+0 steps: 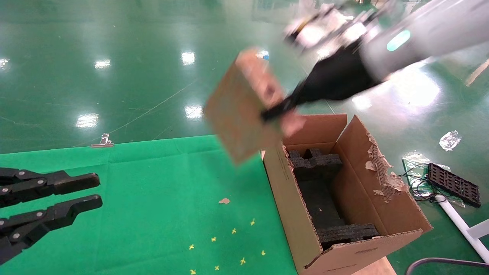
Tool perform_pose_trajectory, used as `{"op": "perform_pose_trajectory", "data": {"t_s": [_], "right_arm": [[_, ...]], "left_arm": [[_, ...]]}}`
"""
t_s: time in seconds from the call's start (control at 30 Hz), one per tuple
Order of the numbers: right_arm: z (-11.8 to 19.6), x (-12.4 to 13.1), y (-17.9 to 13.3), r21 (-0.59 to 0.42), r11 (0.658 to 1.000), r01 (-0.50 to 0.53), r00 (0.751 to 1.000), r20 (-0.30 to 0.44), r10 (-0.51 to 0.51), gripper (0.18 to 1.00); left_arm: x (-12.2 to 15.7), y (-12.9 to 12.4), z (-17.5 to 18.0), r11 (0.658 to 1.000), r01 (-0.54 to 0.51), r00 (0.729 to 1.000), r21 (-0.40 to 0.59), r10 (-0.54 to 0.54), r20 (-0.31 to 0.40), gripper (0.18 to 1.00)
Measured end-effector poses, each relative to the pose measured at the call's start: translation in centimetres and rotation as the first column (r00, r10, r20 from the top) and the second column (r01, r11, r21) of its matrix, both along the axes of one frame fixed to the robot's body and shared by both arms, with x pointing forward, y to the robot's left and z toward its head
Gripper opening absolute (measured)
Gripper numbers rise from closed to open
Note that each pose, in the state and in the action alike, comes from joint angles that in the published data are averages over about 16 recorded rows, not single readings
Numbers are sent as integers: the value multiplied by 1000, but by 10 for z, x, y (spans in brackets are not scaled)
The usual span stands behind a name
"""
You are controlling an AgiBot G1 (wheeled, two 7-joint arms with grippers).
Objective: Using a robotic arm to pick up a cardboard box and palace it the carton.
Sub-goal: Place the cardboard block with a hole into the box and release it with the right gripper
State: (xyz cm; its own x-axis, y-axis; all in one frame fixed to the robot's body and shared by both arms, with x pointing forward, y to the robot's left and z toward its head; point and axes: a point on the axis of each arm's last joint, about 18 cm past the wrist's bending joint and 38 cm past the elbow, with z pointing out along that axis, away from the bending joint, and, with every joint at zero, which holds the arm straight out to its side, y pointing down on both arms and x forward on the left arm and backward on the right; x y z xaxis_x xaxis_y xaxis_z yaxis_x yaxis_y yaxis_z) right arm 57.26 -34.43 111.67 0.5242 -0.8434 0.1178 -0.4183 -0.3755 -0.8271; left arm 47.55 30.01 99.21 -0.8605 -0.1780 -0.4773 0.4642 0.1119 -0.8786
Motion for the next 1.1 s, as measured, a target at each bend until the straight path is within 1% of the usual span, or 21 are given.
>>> {"op": "perform_pose_trajectory", "data": {"t_s": [0.07, 0.17, 0.23, 0.33, 0.47, 0.67, 0.87, 0.97, 1.1], "right_arm": [[18, -7, -21, 18, 999, 31, 998, 62, -32, 326], [36, -19, -54, 39, 995, 93, 988, 123, -97, 323], [42, -25, -75, 50, 989, 142, 979, 142, -148, 322], [41, -34, -106, 59, 974, 219, 965, 137, -225, 321], [25, -41, -139, 60, 948, 311, 945, 83, -316, 320], [-18, -42, -171, 39, 908, 417, 908, -53, -415, 319], [-61, -34, -188, 8, 871, 491, 857, -180, -482, 318], [-79, -28, -193, -11, 853, 521, 831, -223, -510, 318], [-98, -19, -198, -36, 833, 552, 800, -260, -541, 318]], "left_arm": [[0, 0, 0, 1000, 0, 1000, 0, 0, 0, 363], [0, 0, 0, 1000, 0, 1000, 0, 0, 0, 318], [0, 0, 0, 1000, 0, 1000, 0, 0, 0, 289], [0, 0, 0, 1000, 0, 1000, 0, 0, 0, 252], [0, 0, 0, 1000, 0, 1000, 0, 0, 0, 221], [0, 0, 0, 1000, 0, 1000, 0, 0, 0, 199], [0, 0, 0, 1000, 0, 1000, 0, 0, 0, 204], [0, 0, 0, 1000, 0, 1000, 0, 0, 0, 213], [0, 0, 0, 1000, 0, 1000, 0, 0, 0, 245]]}}
